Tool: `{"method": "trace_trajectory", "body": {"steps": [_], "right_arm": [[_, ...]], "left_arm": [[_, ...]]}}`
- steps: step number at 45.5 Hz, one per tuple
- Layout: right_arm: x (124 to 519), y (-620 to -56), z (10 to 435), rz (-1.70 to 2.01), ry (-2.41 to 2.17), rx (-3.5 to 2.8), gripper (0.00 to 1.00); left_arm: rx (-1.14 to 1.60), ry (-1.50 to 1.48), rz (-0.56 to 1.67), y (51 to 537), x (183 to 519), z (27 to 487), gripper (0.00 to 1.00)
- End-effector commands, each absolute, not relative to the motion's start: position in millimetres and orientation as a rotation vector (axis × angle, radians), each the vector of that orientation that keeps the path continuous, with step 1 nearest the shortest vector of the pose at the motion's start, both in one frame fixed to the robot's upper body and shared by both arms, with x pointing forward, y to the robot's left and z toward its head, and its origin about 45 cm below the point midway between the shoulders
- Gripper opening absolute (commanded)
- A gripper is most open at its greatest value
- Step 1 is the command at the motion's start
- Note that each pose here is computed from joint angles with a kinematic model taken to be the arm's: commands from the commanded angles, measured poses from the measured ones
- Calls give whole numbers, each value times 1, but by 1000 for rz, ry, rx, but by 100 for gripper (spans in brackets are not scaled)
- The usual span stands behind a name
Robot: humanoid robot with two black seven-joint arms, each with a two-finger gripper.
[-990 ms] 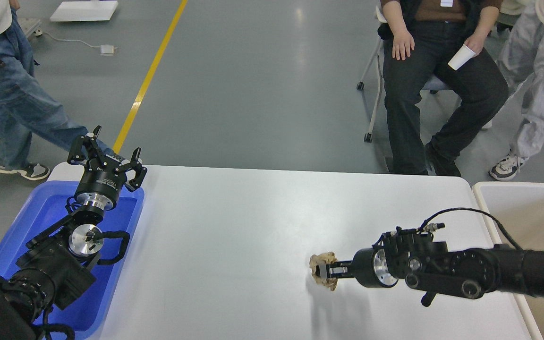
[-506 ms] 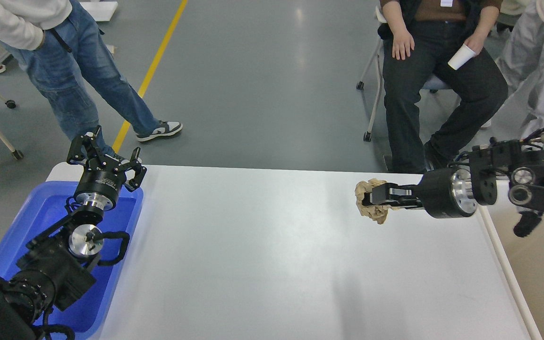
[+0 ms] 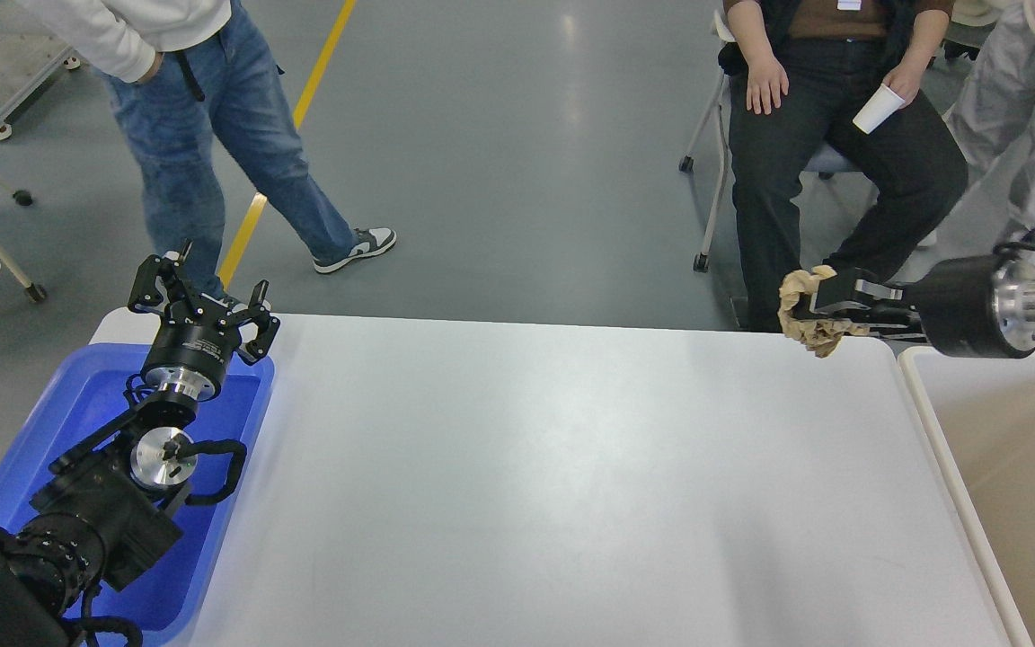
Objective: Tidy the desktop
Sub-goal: 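Lift the wrapper and carry it with the right gripper toward the white bin, then lower the right gripper into the white bin and release the wrapper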
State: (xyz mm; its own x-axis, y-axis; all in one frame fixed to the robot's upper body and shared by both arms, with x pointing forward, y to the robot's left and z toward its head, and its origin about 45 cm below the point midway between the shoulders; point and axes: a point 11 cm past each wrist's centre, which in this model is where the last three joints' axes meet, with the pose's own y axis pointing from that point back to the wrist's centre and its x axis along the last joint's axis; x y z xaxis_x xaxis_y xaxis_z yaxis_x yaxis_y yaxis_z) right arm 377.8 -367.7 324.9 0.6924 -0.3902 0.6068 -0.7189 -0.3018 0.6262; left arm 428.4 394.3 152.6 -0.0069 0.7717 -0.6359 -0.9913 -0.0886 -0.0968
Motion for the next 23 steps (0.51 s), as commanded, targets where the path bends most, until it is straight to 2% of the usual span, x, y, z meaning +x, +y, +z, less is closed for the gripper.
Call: {"method": "trace_trajectory", "body": {"steps": [1,5,11,23], "right_arm": [[361,-480,297,286,-1198,1643,0],[354,-518,279,203,-1339,1532,0],[354,-545,243,110,-1499,1389,0],[372,-567,186,-24,-1764,1153,0]], "left_arm": [[-640,444,1552,394,428,153,100],[-640,444,1552,394,428,153,100],[-640,444,1552,394,428,153,100],[-640,444,1552,394,428,153,100]]}}
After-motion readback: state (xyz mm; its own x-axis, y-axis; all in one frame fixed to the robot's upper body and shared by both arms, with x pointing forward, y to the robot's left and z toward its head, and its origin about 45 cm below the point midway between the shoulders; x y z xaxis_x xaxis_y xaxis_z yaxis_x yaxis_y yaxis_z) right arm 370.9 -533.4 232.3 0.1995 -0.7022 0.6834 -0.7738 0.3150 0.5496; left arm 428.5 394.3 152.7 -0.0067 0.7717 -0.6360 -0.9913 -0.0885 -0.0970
